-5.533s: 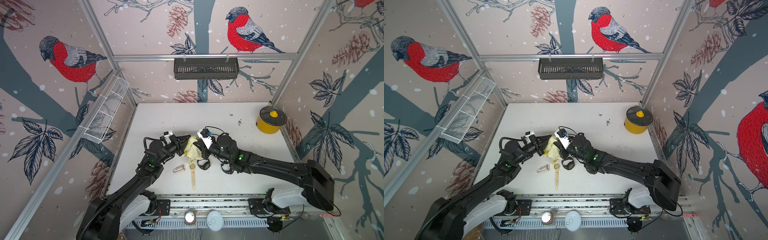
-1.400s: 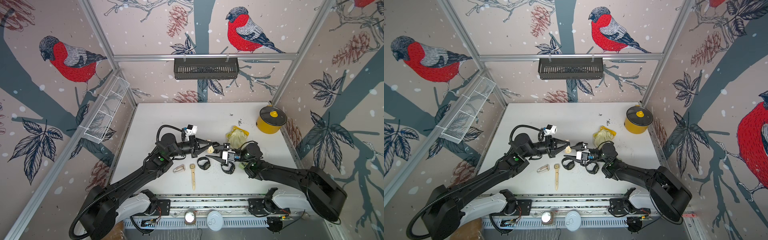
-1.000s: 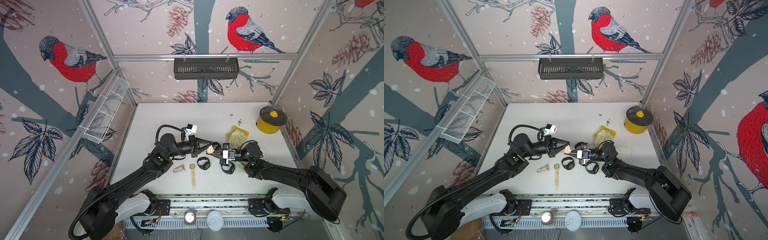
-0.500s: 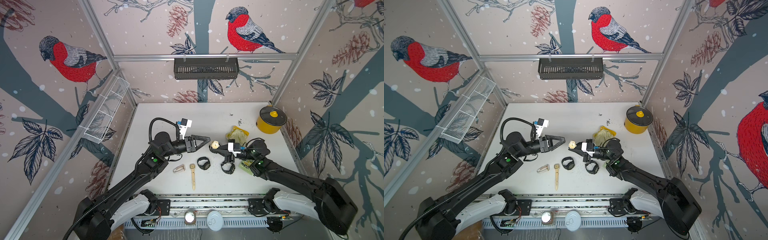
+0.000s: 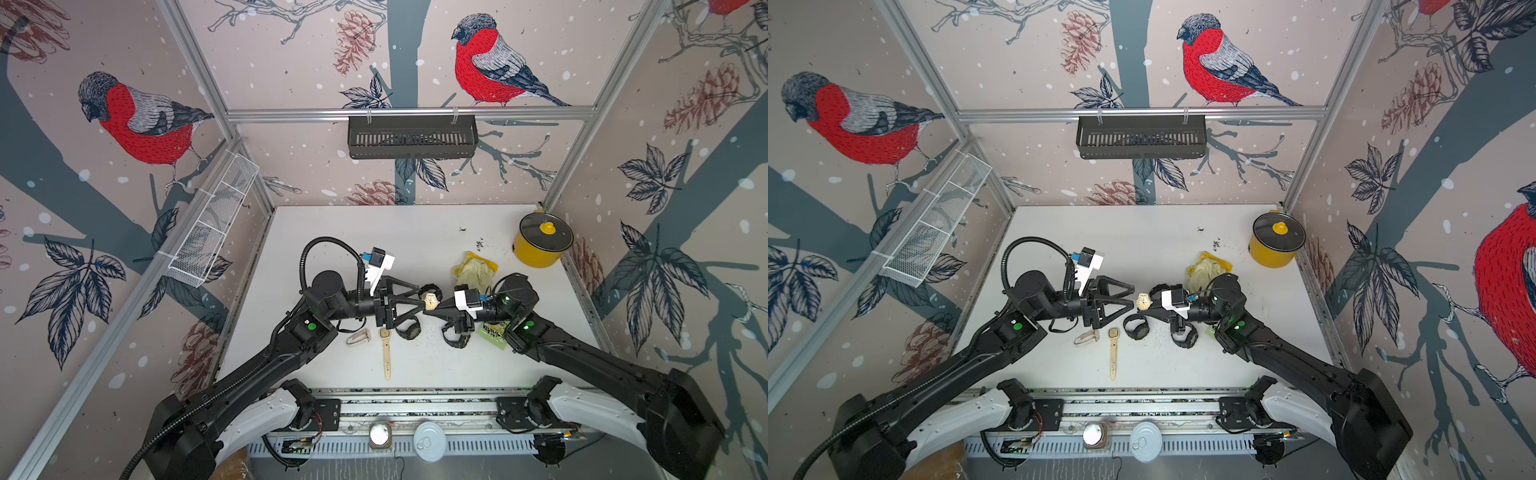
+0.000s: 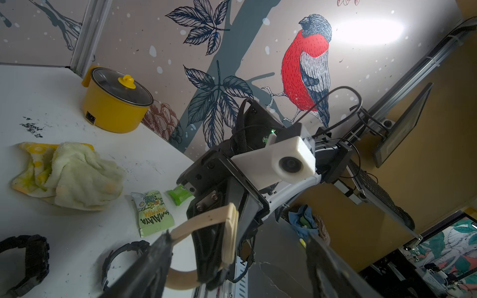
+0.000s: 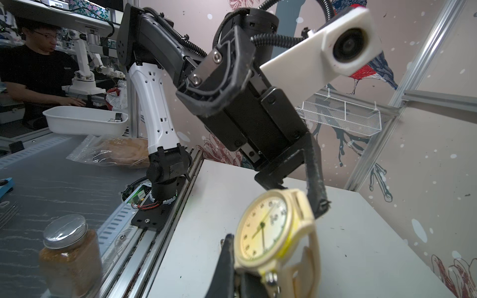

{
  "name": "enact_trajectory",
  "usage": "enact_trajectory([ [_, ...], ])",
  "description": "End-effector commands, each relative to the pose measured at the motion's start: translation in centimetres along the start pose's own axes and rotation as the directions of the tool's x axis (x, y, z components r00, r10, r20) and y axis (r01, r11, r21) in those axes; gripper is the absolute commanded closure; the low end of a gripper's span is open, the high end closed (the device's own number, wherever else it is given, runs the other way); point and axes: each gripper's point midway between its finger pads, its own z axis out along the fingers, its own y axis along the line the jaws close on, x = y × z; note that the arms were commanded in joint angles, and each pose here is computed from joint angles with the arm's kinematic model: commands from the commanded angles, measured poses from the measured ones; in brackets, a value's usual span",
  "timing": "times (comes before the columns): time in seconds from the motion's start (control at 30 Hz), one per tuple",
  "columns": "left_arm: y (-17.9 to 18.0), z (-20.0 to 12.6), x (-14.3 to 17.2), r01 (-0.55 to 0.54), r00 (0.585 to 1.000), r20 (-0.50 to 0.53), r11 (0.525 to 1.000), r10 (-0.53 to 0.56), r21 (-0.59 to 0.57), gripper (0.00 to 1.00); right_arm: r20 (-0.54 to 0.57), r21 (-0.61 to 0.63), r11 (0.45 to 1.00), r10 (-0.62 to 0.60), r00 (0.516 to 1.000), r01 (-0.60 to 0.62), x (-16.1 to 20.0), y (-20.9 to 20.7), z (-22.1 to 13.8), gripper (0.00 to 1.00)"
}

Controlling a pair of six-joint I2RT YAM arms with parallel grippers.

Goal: Wipe the watch dial
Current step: Adjust the watch.

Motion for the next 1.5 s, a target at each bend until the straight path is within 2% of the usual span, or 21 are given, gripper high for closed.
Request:
enact_trajectory([
  [0.0, -0.8, -0.4, -0.6, -0.104, 0.994, 0.021, 0.995, 0.104, 0.001, 0.12, 0.017, -0.068, 0.998, -0.018, 1.0, 0.019, -0.7, 1.2, 0.1, 0.96],
  [0.07, -0.4, -0.9, -1.0, -0.157, 0.986, 0.052, 0.986, 0.159, -0.055, 0.05, 0.022, -0.088, 0.996, -0.025, 0.999, 0.027, -0.9, 1.5, 0.2, 0.96],
  [0.13, -1.0, -1.2, -1.0, -0.218, 0.972, 0.08, 0.975, 0.221, -0.047, 0.03, 0.031, -0.12, 0.992, -0.028, 0.999, 0.031, -1.2, 2.0, 0.3, 0.96],
  [0.23, -2.6, -0.7, 0.0, -0.292, 0.953, 0.092, 0.956, 0.288, 0.039, 0.03, 0.041, -0.163, 0.986, -0.024, 0.999, 0.03, -1.5, 2.6, 0.5, 0.96],
  [0.33, -3.0, 0.2, 1.7, -0.329, 0.944, 0.009, 0.939, 0.33, 0.098, 0.04, 0.058, -0.208, 0.977, -0.031, 0.998, 0.042, -2.0, 3.3, 0.4, 0.96],
  [0.4, -2.5, 0.3, 2.3, -0.369, 0.929, -0.006, 0.926, 0.37, 0.079, 0.04, 0.069, -0.236, 0.97, -0.041, 0.997, 0.057, -2.4, 4.0, 0.2, 0.97],
  [0.53, -2.4, -0.2, 2.7, -0.461, 0.887, 0.053, 0.885, 0.459, 0.068, 0.04, 0.059, -0.247, 0.966, -0.061, 0.996, 0.074, -2.6, 4.3, 0.0, 0.96],
  [0.67, -2.8, -0.5, 3.5, -0.496, 0.868, 0.049, 0.863, 0.494, 0.098, 0.1, 0.046, -0.242, 0.967, -0.065, 0.997, 0.074, -2.8, 4.3, -0.1, 0.96],
  [0.73, -2.8, -0.4, 4.3, -0.514, 0.858, 0.041, 0.852, 0.513, 0.103, 0.1, 0.04, -0.219, 0.973, -0.061, 0.997, 0.068, -2.9, 3.9, -0.1, 0.96],
  [0.8, -2.8, -0.1, 5.0, -0.553, 0.833, 0.053, 0.828, 0.551, 0.089, 0.08, 0.039, -0.199, 0.978, -0.055, 0.998, 0.062, -3.1, 3.5, 0.0, 0.96],
  [0.93, -2.9, 0.8, 6.8, -0.651, 0.759, 0.061, 0.756, 0.648, 0.066, 0.07, 0.058, -0.183, 0.982, -0.039, 0.998, 0.049, -3.7, 3.0, 0.2, 0.96],
  [0.97, -2.7, 0.8, 6.8, -0.658, 0.752, 0.063, 0.751, 0.656, 0.046, 0.07, 0.063, -0.184, 0.982, -0.036, 0.997, 0.047, -3.9, 3.0, 0.3, 0.96],
  [1.1, -2.3, 0.6, 5.7, -0.661, 0.747, 0.073, 0.75, 0.661, -0.021, 0.07, 0.067, -0.188, 0.981, -0.031, 0.997, 0.043, -4.1, 3.1, 0.5, 0.96],
  [1.23, -1.5, 0.6, 4.8, -0.634, 0.766, 0.066, 0.769, 0.639, -0.083, 0.05, 0.061, -0.204, 0.978, -0.034, 0.998, 0.046, -4.0, 3.5, 0.8, 0.96],
  [1.37, -1.9, 0.9, 4.9, -0.623, 0.777, 0.073, 0.78, 0.625, -0.052, 0.05, 0.032, -0.187, 0.982, -0.032, 0.999, 0.038, -3.4, 3.1, 1.4, 0.96],
  [1.47, -2.4, 1.2, 5.1, -0.618, 0.783, 0.075, 0.786, 0.617, -0.011, 0.13, 0.029, -0.18, 0.983, -0.027, 0.999, 0.032, -3.3, 2.8, 1.8, 0.96],
])
